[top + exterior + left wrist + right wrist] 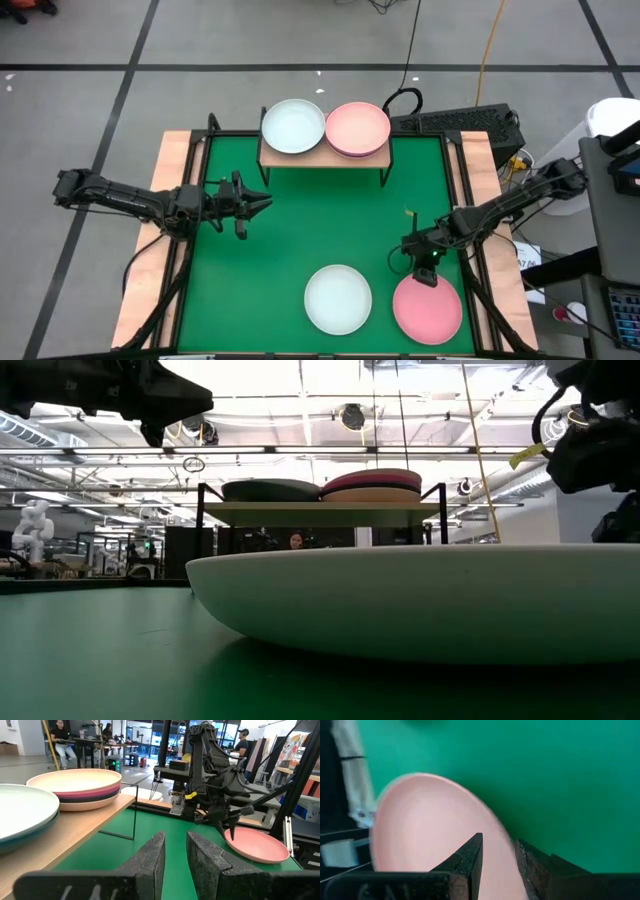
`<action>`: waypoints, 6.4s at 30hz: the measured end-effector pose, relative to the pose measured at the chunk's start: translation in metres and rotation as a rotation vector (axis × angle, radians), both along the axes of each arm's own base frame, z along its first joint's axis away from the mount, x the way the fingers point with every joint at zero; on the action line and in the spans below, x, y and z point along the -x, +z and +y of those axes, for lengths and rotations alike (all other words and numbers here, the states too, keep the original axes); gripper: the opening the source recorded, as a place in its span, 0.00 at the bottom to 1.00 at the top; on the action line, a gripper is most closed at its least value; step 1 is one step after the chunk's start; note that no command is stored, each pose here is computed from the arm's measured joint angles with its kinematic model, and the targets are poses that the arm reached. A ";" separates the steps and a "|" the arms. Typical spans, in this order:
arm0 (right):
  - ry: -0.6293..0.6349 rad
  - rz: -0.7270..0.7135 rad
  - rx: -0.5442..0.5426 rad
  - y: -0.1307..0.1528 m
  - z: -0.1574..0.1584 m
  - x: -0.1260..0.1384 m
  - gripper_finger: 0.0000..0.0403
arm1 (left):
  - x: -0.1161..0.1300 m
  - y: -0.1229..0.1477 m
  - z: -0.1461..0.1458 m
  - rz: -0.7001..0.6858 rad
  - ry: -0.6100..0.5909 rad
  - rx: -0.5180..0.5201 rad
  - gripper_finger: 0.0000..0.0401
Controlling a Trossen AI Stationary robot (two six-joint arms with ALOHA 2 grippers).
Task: Place and stack plates onto a shelf
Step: Stack the light pink plate on top of the white plate, then stack the white plate on top of the light pink plate
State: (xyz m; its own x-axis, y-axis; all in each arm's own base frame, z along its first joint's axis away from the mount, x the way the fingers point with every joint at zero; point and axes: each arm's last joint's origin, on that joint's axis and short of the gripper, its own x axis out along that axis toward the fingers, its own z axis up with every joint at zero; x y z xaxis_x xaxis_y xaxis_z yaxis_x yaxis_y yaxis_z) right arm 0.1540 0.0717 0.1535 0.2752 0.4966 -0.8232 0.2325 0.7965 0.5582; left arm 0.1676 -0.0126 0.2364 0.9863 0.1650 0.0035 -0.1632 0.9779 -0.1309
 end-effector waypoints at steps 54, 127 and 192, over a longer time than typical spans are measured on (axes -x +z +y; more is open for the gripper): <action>-0.095 -0.576 0.197 0.073 -0.050 -0.055 0.00 | 0.001 -0.002 0.001 0.029 0.032 -0.043 0.21; -0.482 -1.024 0.554 0.197 -0.253 -0.176 0.16 | 0.001 -0.013 0.006 0.126 0.095 0.052 0.21; -0.262 -1.470 0.700 0.097 -0.057 -0.046 0.16 | -0.105 -0.078 -0.151 0.496 -0.602 -0.659 0.21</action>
State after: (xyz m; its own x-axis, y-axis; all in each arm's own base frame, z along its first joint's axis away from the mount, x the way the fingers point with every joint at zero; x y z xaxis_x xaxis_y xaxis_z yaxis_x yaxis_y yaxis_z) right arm 0.2001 0.0145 0.2503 0.9850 -0.0185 0.1717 0.0222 0.9996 -0.0201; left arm 0.2730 -0.1631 0.1585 0.8197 -0.2460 -0.5172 0.4901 0.7685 0.4113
